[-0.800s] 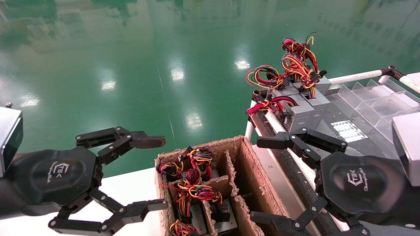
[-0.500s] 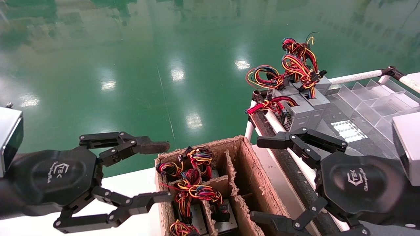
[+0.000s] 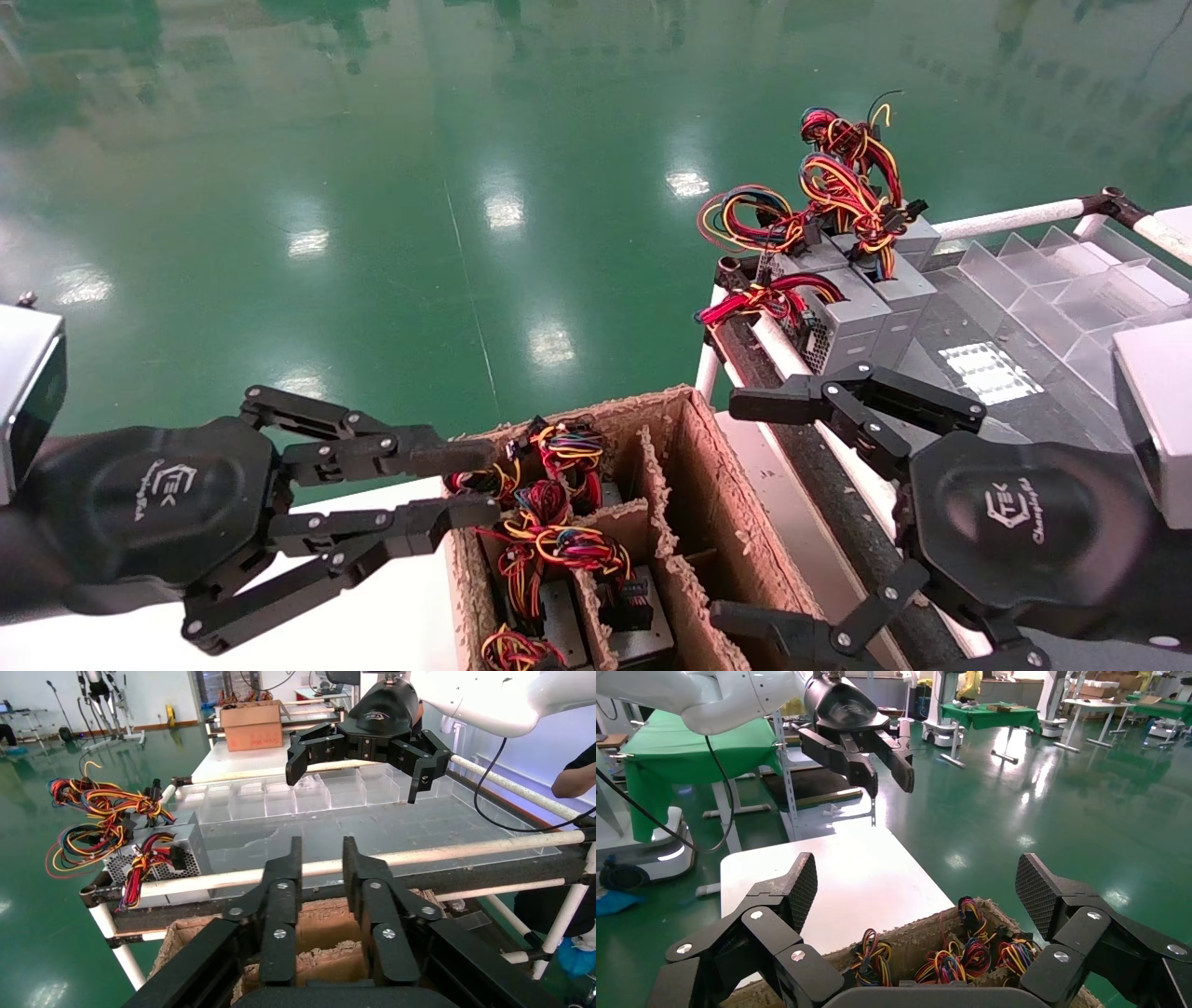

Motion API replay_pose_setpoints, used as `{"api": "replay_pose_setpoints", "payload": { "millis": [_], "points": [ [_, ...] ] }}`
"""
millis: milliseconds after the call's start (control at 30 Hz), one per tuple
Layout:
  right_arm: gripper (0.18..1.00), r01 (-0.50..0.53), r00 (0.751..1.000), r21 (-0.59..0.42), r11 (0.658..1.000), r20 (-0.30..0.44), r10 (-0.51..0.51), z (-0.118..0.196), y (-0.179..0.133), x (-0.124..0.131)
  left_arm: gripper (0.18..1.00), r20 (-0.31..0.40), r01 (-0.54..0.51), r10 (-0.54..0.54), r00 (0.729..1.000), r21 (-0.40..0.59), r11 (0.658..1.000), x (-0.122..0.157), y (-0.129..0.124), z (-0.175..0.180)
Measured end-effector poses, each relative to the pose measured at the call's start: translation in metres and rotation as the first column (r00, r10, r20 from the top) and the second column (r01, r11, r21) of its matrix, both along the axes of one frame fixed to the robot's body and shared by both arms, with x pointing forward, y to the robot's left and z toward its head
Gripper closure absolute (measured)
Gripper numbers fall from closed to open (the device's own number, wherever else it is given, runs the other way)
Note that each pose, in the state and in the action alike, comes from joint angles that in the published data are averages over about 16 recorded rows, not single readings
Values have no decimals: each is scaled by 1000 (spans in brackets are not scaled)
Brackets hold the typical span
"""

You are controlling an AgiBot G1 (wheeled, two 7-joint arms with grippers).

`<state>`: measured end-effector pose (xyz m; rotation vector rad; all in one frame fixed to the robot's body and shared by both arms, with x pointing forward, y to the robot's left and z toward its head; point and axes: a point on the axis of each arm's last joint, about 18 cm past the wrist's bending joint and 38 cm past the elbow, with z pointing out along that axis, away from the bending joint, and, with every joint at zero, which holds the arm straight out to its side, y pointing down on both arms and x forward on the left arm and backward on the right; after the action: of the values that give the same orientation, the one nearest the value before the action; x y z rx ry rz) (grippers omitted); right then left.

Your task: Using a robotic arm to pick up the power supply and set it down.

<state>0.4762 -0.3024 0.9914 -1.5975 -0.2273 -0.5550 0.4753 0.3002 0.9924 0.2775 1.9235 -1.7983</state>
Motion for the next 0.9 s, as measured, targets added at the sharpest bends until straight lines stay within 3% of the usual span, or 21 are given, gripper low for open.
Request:
{"api": "replay_pose_setpoints", "payload": {
  "millis": [400, 633, 900],
  "points": [
    [178, 47, 999, -38, 998, -25, -48, -15, 3, 14, 946, 0, 0, 0, 1000, 0, 1000, 0, 0, 0],
    [178, 92, 993, -112, 989, -62, -100, -38, 17, 38, 974, 0, 0, 0, 1000, 0, 1000, 0, 0, 0],
    [178, 127, 987, -202, 971, -75, -144, -64, 46, 72, 936, 0, 0, 0, 1000, 0, 1000, 0, 0, 0]
  ]
}}
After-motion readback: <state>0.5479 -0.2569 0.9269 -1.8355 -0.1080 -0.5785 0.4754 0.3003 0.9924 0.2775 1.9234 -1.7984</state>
